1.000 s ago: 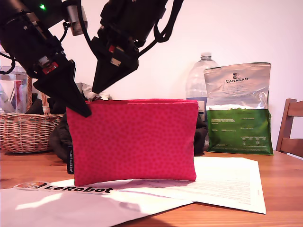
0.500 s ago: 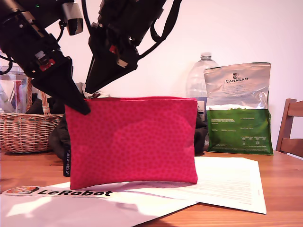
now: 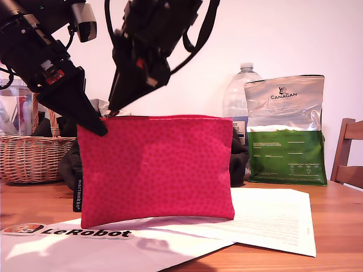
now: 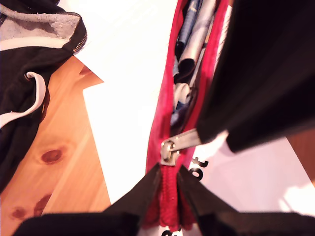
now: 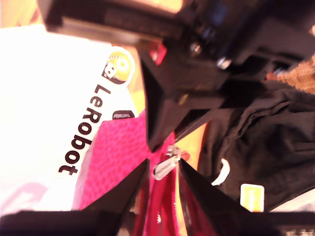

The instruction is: Close the zipper in the zip bag in front of you

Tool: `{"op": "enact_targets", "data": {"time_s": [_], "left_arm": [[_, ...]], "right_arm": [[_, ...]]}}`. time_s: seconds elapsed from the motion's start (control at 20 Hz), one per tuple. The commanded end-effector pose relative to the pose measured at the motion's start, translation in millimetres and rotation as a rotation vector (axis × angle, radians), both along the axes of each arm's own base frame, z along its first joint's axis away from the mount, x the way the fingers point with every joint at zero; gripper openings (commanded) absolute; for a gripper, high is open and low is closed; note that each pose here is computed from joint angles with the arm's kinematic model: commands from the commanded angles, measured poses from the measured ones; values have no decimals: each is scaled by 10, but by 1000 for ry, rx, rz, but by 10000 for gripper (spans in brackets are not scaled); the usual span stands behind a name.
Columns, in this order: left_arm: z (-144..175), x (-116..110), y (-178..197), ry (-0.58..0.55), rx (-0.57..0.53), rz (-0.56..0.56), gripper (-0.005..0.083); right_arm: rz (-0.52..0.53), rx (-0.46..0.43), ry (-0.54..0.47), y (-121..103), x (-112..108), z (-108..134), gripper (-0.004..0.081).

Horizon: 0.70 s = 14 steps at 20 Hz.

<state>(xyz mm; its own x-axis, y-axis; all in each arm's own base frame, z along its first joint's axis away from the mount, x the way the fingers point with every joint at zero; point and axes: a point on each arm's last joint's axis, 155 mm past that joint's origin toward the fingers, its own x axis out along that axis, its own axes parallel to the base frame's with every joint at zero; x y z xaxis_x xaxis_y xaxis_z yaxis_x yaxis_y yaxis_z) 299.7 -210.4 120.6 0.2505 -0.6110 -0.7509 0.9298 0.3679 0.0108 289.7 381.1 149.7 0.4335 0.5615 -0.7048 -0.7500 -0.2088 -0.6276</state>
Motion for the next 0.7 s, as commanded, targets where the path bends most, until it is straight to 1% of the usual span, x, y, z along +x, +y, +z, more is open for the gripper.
{"op": "enact_targets", "data": {"time_s": [0.0,0.15,0.35,0.5,0.65], "left_arm": [[34,25,-29,-11,-18,-8,-22],[32,22,-28,-9,-18,-8,-22],[28,17,-26,-6,-16,-7,-22],[27,15,-25,-5,-16,-7,-22],[26,16,-24,-6,-15,-7,-22]], "right_arm": [[5,-25,19,20,5,-163,153],[-5,-36,15,12,33,-201,150],[-21,-24,-11,19,102,-162,130],[-25,-24,-11,6,120,-161,73],[-20,-28,-15,5,119,-163,32]]}}
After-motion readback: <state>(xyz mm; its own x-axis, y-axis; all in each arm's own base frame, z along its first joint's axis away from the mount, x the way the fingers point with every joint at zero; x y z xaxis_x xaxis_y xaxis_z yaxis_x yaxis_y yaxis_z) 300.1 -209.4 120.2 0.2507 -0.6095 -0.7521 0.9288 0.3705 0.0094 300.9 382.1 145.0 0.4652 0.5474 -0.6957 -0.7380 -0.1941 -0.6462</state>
